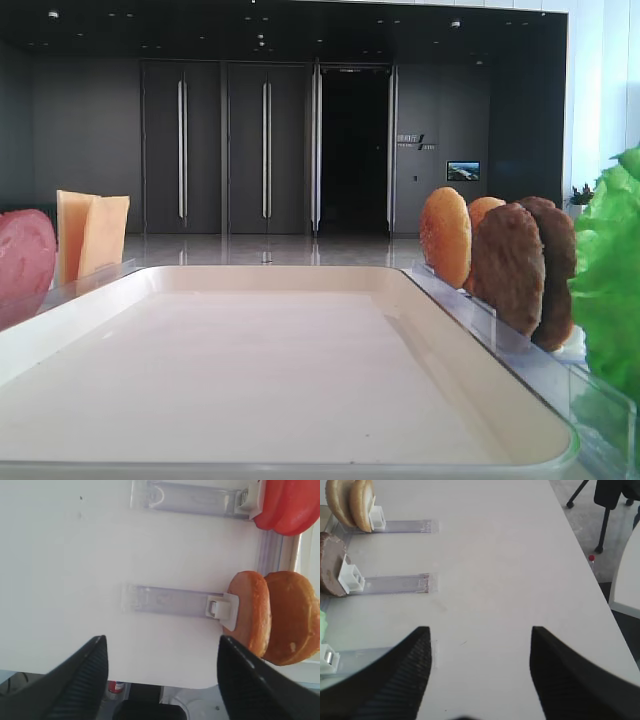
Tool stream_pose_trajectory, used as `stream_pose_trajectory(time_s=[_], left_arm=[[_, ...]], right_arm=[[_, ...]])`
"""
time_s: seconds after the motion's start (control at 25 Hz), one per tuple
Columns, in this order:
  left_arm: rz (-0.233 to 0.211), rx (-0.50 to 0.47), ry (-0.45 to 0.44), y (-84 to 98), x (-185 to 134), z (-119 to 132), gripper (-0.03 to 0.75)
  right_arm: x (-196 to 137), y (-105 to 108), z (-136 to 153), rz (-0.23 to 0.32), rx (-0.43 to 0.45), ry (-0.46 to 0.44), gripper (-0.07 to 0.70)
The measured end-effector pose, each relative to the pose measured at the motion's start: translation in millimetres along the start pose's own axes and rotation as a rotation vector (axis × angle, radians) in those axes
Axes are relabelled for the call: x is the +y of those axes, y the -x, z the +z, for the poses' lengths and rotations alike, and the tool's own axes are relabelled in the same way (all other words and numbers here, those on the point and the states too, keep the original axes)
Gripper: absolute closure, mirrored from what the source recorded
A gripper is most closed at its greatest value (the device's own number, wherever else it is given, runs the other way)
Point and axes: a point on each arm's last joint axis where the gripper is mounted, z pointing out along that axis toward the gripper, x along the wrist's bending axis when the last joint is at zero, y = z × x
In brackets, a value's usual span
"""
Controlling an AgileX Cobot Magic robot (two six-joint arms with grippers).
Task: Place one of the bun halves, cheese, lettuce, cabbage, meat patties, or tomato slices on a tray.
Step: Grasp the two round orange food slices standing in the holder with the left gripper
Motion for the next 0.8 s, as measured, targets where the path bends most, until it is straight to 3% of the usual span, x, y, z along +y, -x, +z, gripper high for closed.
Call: stream_pose_trajectory(time_s=[0.36,0.56,0.68,0.8], left_arm=[[-0.047,-0.113,-0.155,15.6,15,30,0.197],[-0.057,-0.133,-0.190,18.6,18,38,0.197],[-0.038,-0.138,-0.191,22.2,17,37,0.197],[0.020,-0.141,-0.201,34.8,15,38,0.197]], right_arm=[[0,0,0,0.000,0.000,0.000,0.216],[0,0,0,0.000,0.000,0.000,0.216],[0,0,0,0.000,0.000,0.000,0.216],[0,0,0,0.000,0.000,0.000,0.216]])
